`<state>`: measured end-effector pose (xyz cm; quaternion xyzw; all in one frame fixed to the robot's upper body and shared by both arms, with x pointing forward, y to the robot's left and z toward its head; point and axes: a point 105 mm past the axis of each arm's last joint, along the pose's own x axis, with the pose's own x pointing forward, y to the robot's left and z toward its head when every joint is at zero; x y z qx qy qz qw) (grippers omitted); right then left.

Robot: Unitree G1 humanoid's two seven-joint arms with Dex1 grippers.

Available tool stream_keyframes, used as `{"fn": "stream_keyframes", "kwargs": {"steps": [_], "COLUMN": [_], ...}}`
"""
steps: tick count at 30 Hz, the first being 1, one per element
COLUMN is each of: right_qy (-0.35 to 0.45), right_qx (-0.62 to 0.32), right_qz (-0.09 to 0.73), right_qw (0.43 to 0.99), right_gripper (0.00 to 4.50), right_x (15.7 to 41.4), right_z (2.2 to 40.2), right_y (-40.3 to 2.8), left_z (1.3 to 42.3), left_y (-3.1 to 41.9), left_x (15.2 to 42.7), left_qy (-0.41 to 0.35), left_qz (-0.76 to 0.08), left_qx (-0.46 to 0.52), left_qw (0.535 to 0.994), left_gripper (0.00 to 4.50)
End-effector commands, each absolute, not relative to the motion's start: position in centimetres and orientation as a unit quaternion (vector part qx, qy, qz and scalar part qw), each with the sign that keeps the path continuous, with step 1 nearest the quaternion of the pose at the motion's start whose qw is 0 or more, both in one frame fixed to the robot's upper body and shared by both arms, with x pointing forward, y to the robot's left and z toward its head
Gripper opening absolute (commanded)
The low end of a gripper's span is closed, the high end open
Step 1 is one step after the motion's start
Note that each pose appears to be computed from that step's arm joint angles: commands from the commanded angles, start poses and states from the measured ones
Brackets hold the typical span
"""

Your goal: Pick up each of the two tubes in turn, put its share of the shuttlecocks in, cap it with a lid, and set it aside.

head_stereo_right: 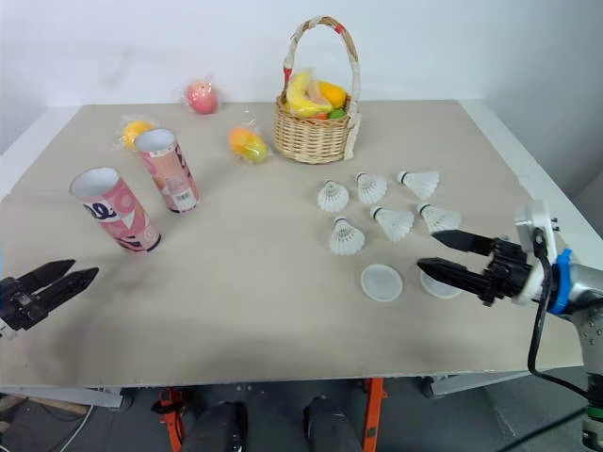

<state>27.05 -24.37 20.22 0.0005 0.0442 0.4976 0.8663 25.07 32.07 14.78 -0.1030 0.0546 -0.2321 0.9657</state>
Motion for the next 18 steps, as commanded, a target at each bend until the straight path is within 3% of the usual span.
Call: {"fn": "stream_keyframes", "kwargs": {"steps": [1,8,18], "right_qy": [0.010,-0.053,-0.068], "right_qx": [-0.031,-0.033,-0.043], "right_qz": [0.576,0.625,0.630], "right_qw": [0.817,0.778,0.773], "right_gripper": [4.45,4.45,4.45], "right_x": [26.0,26.3,25.9], "right_z": [22.0,23.7,23.9], "right_y": [-19.0,-12.6,-12.2], "left_z": [15.0,14.6,13.9], "left_y": [32.4,31.2,31.6], "left_x": [25.8,28.5,33.0], "left_qy": [0.028,-0.012,-0.026], "left_qz": [-0.228,-0.248,-0.241], "left_qx": [-0.055,-0.003,-0.025], "left_qw": [0.972,0.969,0.970], "left_gripper": [4.50,4.50,4.50]}}
